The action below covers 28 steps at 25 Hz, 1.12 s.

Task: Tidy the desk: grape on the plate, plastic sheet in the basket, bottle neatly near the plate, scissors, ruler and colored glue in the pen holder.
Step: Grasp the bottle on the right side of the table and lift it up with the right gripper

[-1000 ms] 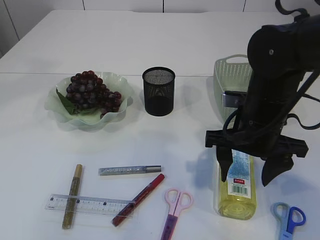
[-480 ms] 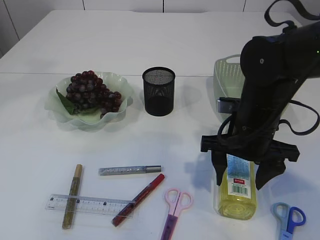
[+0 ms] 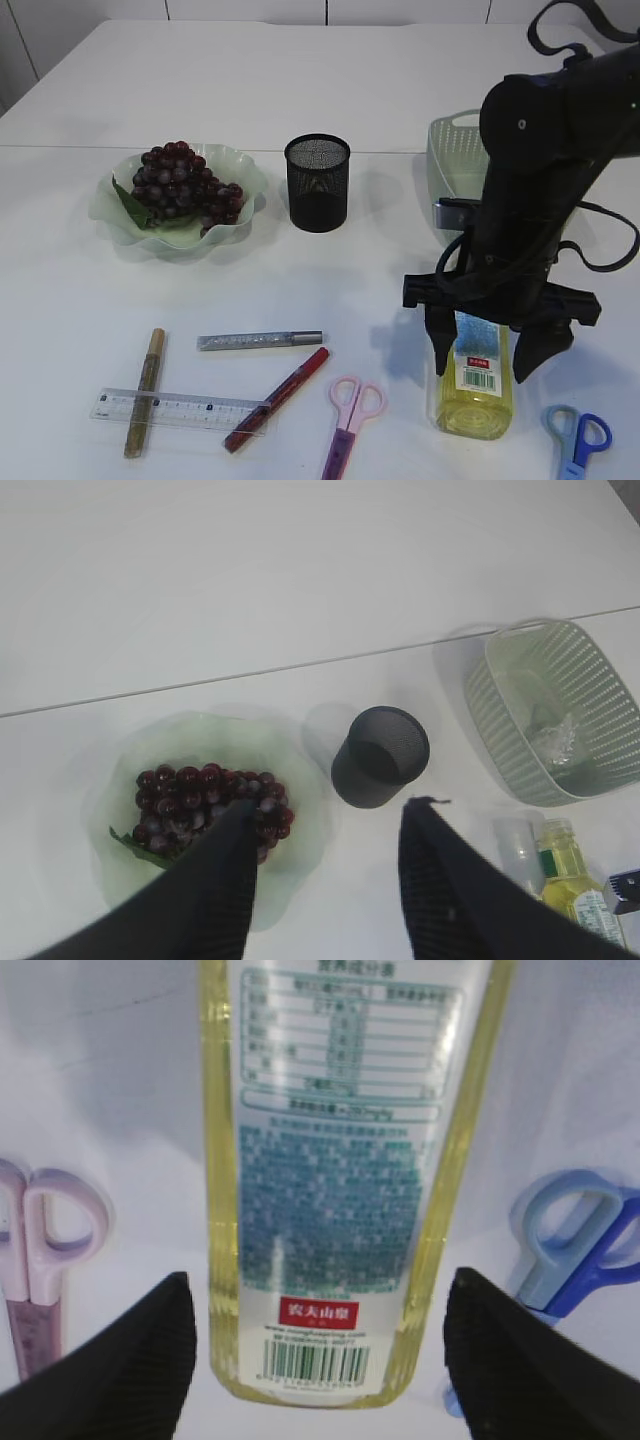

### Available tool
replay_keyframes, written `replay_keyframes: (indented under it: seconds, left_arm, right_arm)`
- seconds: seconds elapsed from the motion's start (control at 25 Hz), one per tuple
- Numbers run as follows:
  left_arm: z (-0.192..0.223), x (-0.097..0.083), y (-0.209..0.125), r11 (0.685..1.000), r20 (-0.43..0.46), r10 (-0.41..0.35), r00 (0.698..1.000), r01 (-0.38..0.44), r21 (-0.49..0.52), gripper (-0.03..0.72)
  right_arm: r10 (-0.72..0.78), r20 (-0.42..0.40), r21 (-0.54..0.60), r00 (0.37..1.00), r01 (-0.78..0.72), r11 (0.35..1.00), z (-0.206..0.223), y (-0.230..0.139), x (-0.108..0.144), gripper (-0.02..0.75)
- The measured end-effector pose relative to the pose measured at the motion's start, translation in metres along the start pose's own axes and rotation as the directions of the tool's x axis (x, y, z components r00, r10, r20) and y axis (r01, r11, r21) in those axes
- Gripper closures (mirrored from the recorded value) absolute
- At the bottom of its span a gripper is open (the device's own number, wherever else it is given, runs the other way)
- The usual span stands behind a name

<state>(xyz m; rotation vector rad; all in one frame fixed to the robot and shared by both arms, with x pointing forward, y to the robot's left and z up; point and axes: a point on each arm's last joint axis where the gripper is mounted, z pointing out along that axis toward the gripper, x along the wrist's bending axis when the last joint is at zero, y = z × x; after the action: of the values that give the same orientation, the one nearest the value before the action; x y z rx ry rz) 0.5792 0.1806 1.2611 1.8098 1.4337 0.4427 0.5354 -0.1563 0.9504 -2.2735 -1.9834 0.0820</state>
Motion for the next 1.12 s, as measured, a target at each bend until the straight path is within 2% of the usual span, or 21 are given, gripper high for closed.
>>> replay_keyframes:
  seconds: [0.6,1.12]
  left_arm:
    - [0.000,0.001,0.000,1.000,-0.009,0.003,1.000,-0.003,-0.001,0.345]
    - [0.000,0.003,0.000,1.000,-0.029,0.009,1.000,-0.009,-0.003,0.345]
  right_arm:
    - [0.049,0.003,0.096,0.999,-0.049,0.994,0.019,0.001,0.004,0.143]
    - [0.036,0.012,0.066,0.999,-0.037,0.997,0.022,0.004,0.004,0.143]
